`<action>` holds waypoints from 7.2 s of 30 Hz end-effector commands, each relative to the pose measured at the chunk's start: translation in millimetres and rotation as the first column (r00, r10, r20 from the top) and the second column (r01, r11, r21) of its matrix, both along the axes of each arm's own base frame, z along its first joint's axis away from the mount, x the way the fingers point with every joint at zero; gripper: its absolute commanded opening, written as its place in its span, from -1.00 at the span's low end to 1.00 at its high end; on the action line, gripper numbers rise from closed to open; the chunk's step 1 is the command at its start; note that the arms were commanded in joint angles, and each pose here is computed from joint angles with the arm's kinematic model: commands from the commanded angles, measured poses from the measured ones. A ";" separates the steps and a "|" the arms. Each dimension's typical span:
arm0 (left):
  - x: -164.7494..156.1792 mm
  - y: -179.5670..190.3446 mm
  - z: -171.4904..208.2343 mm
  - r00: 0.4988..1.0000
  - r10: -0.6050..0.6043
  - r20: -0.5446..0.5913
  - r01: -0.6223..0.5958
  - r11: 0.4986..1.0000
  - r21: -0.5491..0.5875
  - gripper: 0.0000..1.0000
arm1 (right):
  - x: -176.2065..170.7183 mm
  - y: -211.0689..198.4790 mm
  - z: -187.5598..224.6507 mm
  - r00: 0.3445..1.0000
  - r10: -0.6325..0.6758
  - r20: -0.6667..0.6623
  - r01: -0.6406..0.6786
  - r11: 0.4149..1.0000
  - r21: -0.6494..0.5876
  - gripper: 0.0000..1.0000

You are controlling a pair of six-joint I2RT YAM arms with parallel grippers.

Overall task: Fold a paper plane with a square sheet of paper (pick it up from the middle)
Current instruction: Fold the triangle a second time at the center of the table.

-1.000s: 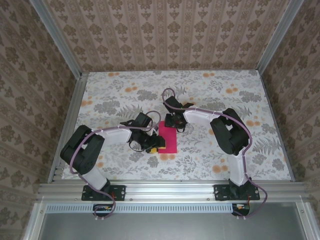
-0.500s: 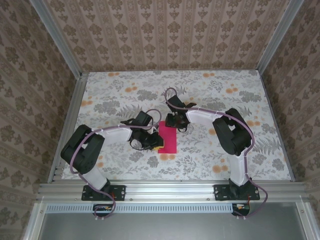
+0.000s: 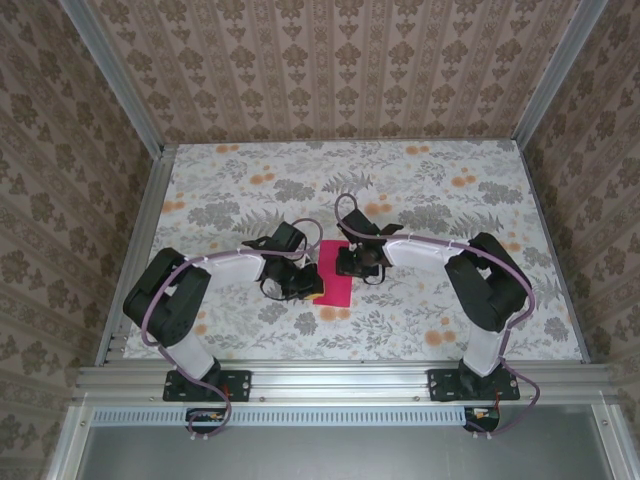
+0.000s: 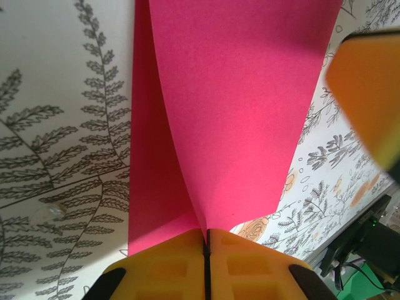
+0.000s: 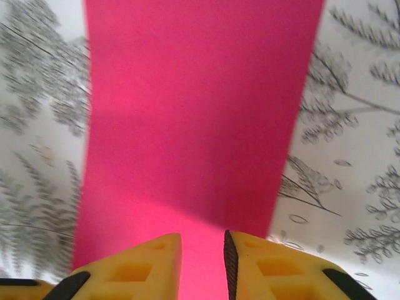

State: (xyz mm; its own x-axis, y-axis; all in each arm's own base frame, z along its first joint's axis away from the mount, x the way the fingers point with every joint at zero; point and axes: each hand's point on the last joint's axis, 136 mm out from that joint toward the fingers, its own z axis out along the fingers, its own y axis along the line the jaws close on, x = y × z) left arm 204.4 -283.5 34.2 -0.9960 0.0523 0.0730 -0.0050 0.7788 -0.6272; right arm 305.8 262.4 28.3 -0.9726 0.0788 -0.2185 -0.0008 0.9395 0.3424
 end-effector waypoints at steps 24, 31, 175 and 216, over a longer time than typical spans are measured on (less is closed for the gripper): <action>29.4 -30.9 49.6 0.994 -0.001 0.110 0.026 0.974 -0.225 -0.15 | -19.8 -11.6 -44.9 0.993 -0.017 -0.117 0.012 0.999 -0.040 -0.67; 34.3 -34.4 60.0 0.988 0.037 0.150 0.008 0.957 -0.290 -0.14 | -21.2 -14.3 -50.6 0.991 -0.034 -0.132 0.031 0.999 -0.026 -0.67; 47.2 -35.3 31.2 0.993 0.027 0.114 -0.001 0.975 -0.220 -0.43 | 2.3 -4.7 -1.2 0.994 0.107 0.035 -0.112 0.979 0.169 -0.95; 49.7 -51.0 39.2 0.992 -0.024 0.124 0.053 0.970 -0.239 -0.42 | 9.8 -18.7 -17.8 0.997 0.081 0.014 -0.082 0.995 0.065 -0.92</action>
State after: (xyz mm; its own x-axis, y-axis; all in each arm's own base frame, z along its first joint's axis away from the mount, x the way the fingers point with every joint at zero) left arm 254.0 -326.6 54.7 -0.9982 0.0556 -0.0234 0.0535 0.6352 -0.7705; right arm 313.6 252.3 16.9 -0.9706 0.0125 -0.2404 -0.1003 0.8869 0.4509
